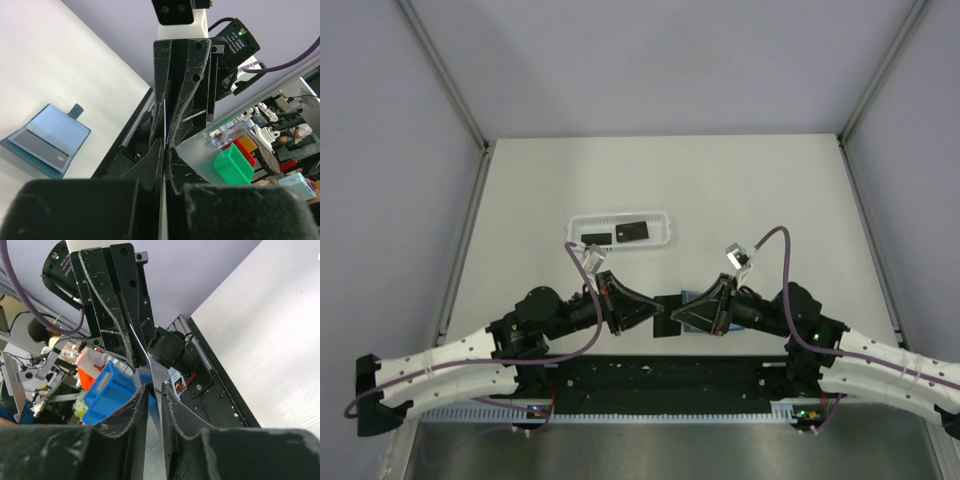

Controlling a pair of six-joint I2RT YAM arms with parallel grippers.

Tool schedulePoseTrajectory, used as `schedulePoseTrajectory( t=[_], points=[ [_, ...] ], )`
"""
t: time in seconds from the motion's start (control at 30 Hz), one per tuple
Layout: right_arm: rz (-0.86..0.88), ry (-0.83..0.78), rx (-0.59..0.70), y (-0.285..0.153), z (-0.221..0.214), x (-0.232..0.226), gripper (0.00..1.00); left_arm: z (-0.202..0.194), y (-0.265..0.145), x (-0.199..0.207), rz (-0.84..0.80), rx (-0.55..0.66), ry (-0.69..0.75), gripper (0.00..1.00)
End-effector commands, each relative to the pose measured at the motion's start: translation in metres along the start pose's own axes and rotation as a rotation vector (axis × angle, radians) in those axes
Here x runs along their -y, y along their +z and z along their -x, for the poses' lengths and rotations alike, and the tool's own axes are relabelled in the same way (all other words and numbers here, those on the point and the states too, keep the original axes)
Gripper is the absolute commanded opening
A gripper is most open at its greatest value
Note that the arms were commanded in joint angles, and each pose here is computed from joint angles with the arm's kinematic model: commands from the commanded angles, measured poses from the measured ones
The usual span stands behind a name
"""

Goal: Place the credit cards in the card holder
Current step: Insert the credit card into the card holder.

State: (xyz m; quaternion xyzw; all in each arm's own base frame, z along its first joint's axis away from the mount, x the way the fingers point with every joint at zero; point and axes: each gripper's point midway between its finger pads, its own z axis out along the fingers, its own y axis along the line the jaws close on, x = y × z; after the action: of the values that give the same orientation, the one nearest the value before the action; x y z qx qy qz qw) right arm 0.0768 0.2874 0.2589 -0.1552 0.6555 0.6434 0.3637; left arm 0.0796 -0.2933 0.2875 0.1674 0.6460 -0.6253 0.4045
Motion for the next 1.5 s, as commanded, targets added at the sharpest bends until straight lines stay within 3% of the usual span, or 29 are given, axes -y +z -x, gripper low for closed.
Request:
schedulePoseTrajectory(
  t=[0.0, 0.07, 0.17, 0.23, 0.33, 0.43, 0.57, 0.73, 0.8, 0.87, 0.93, 1.0, 1.1, 1.3, 1.4, 1.47],
  points=[
    [0.063, -0.007, 0.045, 0.004, 0.015, -0.017, 0.08, 0.02, 0.004, 0.023, -0.077, 0.058, 0.006, 0.01],
    [0.016, -0.012, 0.058, 0.002, 0.018, -0.01, 0.0, 0.022, 0.005, 0.019, -0.055, 0.069, 0.007, 0.24],
    [-0.259, -0.009, 0.098, -0.013, 0.03, 0.03, 0.0, 0.026, 0.002, 0.005, 0.025, 0.087, 0.014, 0.72],
    [-0.551, 0.016, 0.144, -0.043, 0.04, 0.069, 0.0, 0.03, -0.001, -0.007, 0.092, 0.114, 0.017, 0.83],
    [-0.946, 0.03, 0.186, -0.102, 0.046, 0.113, 0.0, 0.028, -0.001, -0.024, 0.183, 0.101, 0.04, 0.84],
    [-1.152, -0.008, 0.141, -0.134, 0.048, 0.124, 0.0, 0.018, 0.009, -0.038, 0.245, 0.04, 0.073, 0.77],
    [-1.208, -0.089, 0.032, -0.132, 0.05, 0.122, 0.0, 0.005, 0.026, -0.047, 0.259, -0.02, 0.102, 0.69],
    [-1.253, -0.188, 0.044, -0.131, 0.062, 0.129, 0.0, 0.0, 0.038, -0.072, 0.351, -0.035, 0.161, 0.64],
    [-1.276, -0.168, 0.051, -0.135, 0.067, 0.133, 0.0, 0.002, 0.038, -0.088, 0.424, -0.012, 0.169, 0.67],
    [-1.232, -0.089, -0.046, -0.128, 0.063, 0.142, 0.0, 0.002, 0.04, -0.103, 0.478, 0.002, 0.168, 0.87],
    [-1.219, -0.017, -0.125, -0.128, 0.058, 0.155, 0.0, 0.004, 0.045, -0.11, 0.49, 0.005, 0.166, 0.92],
    [-1.197, -0.002, -0.186, -0.125, 0.054, 0.163, 0.0, 0.004, 0.052, -0.112, 0.485, -0.004, 0.185, 0.91],
    [-1.179, -0.012, -0.27, -0.12, 0.047, 0.172, 0.0, 0.003, 0.066, -0.109, 0.459, -0.027, 0.212, 0.8],
    [-1.168, 0.017, -0.358, -0.11, 0.031, 0.188, 0.0, -0.019, 0.087, -0.112, 0.404, -0.128, 0.239, 0.27],
    [-1.202, 0.008, -0.342, -0.116, 0.029, 0.196, 0.0, -0.032, 0.086, -0.125, 0.443, -0.163, 0.213, 0.11],
    [-1.217, 0.006, -0.342, -0.119, 0.027, 0.199, 0.0, -0.041, 0.083, -0.129, 0.45, -0.193, 0.2, 0.07]
  ],
)
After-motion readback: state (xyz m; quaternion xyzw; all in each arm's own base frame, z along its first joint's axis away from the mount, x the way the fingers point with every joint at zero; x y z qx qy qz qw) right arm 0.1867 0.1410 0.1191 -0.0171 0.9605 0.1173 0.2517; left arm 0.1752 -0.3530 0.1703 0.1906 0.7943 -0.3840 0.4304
